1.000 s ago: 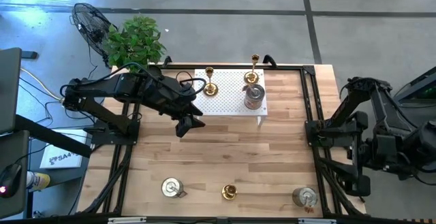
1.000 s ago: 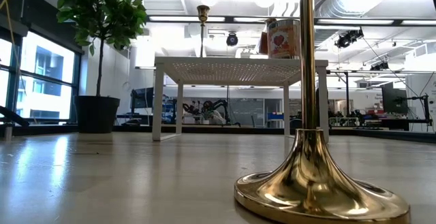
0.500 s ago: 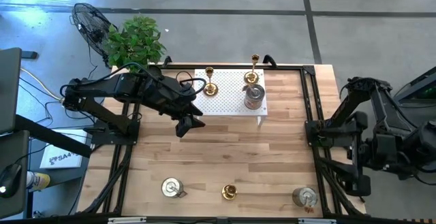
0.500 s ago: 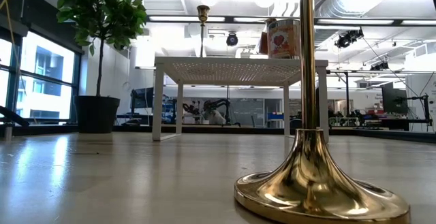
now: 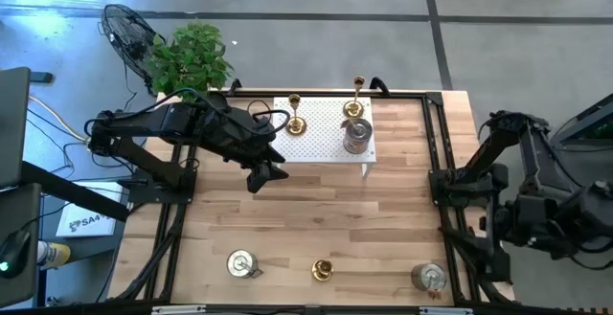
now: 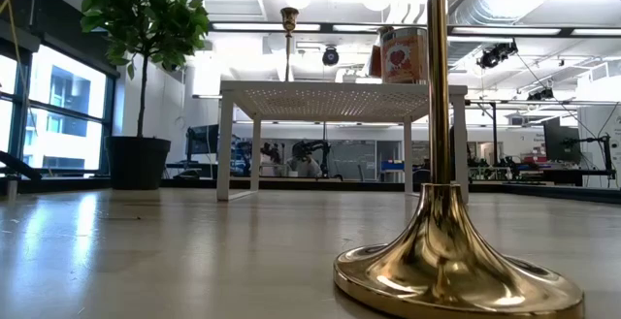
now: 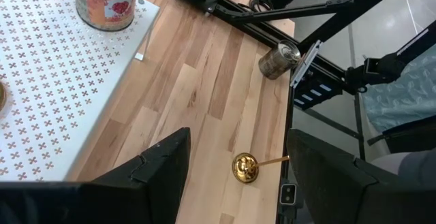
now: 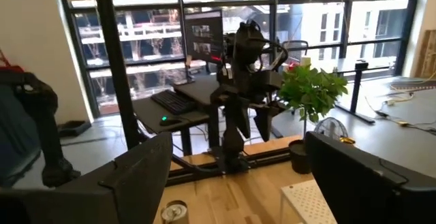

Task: Pick & Place candle stick holders
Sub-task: Align the right silver scented candle with the other silver scented candle on the shelf

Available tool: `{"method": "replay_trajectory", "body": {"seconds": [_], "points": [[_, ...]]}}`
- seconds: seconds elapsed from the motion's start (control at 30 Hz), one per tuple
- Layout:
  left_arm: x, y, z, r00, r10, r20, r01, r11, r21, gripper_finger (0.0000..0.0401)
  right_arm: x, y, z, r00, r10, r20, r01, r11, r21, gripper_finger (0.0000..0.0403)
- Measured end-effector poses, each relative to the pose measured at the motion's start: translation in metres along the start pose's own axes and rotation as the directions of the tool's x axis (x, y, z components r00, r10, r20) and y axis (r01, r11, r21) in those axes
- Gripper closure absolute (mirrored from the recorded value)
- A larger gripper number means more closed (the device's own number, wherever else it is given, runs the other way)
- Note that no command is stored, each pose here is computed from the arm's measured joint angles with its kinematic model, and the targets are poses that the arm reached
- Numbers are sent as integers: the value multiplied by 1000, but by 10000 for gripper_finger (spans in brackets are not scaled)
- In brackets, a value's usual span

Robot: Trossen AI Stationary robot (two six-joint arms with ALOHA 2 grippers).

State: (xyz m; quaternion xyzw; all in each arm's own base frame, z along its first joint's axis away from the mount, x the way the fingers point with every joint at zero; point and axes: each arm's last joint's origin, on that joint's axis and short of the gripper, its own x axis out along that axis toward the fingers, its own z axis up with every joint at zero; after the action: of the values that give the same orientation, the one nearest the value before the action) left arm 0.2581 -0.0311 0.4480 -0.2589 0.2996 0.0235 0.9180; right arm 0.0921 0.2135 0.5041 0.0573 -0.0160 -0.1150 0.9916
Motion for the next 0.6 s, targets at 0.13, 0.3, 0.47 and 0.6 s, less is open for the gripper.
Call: {"method": "replay_trajectory", "body": {"seconds": [0.13, 0.3, 0.47, 0.6], "points": [[0, 0, 0, 1000, 0, 0, 0, 1000, 0, 160, 0, -1, 0, 1000, -15, -4, 15, 1000, 0, 56], [0, 0, 0, 1000, 0, 0, 0, 1000, 0, 160, 1, -2, 0, 999, -37, -7, 37, 999, 4, 13], [0, 0, 0, 1000, 0, 0, 0, 1000, 0, 160, 1, -2, 0, 998, -59, -12, 59, 998, 2, 5], [0, 0, 0, 1000, 0, 0, 0, 1000, 0, 160, 1, -2, -1, 998, -59, -12, 59, 998, 0, 3]]}}
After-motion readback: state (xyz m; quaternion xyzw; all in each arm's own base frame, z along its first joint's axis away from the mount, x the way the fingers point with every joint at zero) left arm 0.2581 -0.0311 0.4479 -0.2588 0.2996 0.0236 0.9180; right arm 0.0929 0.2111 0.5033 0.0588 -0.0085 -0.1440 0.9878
